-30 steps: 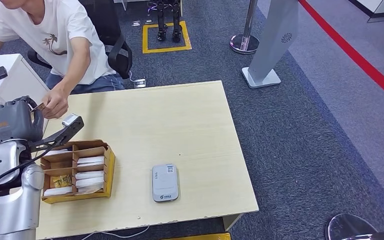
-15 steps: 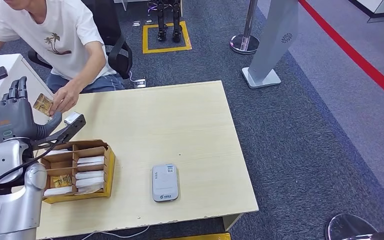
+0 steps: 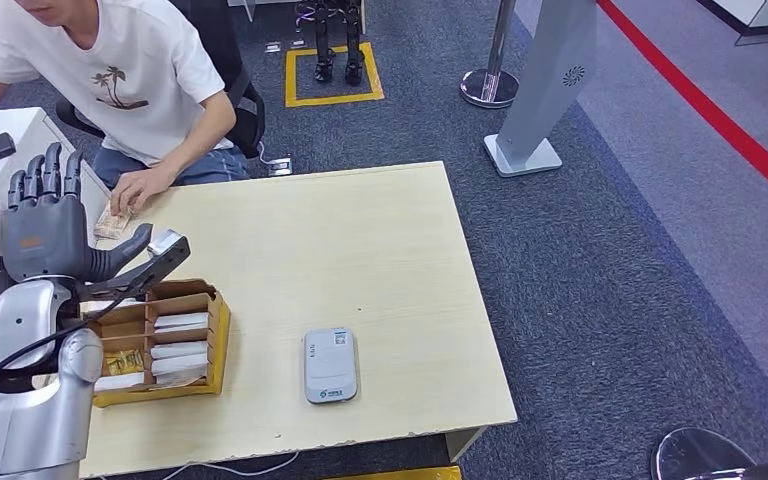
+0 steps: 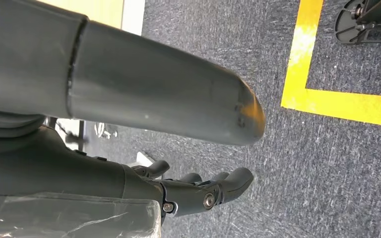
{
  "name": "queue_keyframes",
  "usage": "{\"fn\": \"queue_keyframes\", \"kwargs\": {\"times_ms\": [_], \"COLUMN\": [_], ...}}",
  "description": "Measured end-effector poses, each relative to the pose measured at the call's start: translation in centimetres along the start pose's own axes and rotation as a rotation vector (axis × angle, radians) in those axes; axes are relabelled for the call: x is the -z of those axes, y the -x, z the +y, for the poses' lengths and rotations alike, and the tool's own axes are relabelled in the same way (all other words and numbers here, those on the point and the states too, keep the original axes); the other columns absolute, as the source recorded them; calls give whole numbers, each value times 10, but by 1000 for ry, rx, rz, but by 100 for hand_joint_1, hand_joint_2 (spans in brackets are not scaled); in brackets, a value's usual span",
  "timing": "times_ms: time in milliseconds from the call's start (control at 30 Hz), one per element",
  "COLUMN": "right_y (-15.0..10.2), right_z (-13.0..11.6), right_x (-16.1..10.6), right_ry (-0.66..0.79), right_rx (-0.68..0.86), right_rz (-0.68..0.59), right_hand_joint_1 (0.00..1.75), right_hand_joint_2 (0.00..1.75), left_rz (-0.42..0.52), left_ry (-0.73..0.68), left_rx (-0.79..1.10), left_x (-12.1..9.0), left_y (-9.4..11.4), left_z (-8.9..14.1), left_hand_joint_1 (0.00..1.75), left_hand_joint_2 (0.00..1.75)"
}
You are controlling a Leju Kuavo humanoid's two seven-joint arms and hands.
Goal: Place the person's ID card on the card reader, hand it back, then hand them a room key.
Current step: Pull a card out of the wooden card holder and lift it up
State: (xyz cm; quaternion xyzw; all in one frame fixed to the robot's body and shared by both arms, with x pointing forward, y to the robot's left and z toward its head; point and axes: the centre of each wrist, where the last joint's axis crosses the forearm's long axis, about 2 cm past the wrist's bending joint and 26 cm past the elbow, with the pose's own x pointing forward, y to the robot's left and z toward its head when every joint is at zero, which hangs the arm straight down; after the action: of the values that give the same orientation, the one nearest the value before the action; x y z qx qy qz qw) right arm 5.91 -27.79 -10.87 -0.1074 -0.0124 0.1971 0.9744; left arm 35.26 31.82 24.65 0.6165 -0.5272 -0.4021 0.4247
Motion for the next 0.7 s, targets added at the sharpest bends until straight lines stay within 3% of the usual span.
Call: {"fn": "queue_keyframes", "kwargs": {"times_ms": [367,700], "right_y": [0,2], "right_z": [0,0], "right_x": [0,0], "right_ry": [-4,-8], "right_rx": [46,82], "right_rz": [4,10], "right_hand_joint_1": [0,0], "right_hand_joint_2": [0,0], "left_rz": [-207,-273], "left_ry": [134,178], "left_rx": [-258,-369], "left_x": [-53,-113], "left_y": [-42,-47], "left_z": [-12,-21], "left_hand_joint_1": [0,0], "left_hand_joint_2": [175,175]}}
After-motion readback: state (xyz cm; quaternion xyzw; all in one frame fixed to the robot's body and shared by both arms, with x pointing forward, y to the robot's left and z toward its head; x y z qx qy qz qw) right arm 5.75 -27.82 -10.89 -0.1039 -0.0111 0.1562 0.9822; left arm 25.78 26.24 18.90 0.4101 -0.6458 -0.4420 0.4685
